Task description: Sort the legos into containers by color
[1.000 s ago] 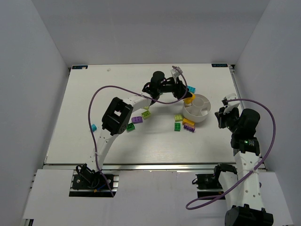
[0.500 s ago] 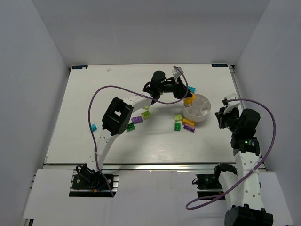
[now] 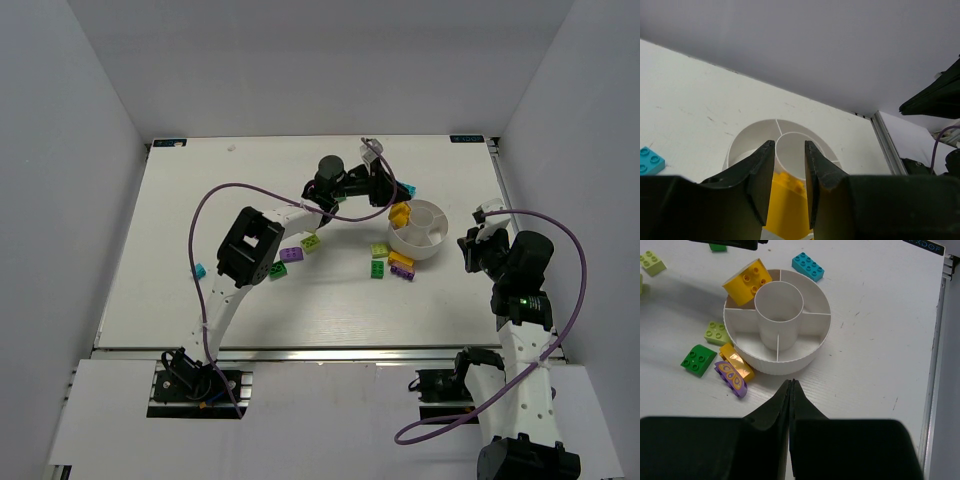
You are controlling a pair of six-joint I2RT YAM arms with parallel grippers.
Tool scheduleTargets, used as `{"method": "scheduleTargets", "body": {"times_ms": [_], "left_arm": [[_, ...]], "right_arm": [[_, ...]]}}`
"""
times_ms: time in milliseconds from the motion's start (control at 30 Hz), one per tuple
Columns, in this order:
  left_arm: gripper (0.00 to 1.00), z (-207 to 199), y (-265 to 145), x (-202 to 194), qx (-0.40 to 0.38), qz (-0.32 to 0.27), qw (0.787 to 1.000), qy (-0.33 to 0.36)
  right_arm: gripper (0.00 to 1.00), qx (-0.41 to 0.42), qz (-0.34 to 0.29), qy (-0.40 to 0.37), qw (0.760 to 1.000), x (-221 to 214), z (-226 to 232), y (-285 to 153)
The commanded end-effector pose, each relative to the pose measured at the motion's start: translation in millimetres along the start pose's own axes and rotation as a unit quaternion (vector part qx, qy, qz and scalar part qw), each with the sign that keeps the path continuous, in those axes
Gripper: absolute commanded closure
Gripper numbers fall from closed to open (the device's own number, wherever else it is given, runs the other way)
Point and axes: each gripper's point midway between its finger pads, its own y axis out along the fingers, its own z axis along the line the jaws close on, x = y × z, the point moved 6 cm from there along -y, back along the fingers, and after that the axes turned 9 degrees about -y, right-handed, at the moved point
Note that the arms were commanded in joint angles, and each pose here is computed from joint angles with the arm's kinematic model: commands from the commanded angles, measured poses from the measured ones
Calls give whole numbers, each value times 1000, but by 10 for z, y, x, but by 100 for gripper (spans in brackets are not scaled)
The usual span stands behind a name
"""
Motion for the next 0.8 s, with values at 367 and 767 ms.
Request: {"method": "scheduleTargets", "body": {"times_ms": [367,767], "left_arm": [[8,-219,-167,217,22,-8,1000,19],[2,-201,-425,111,213,34,976,-12]], "right_arm": [[100,-3,-19,-12,1000,71,-21,-17],[100,-3,-17,-10,1000,59,-22,-11]]}}
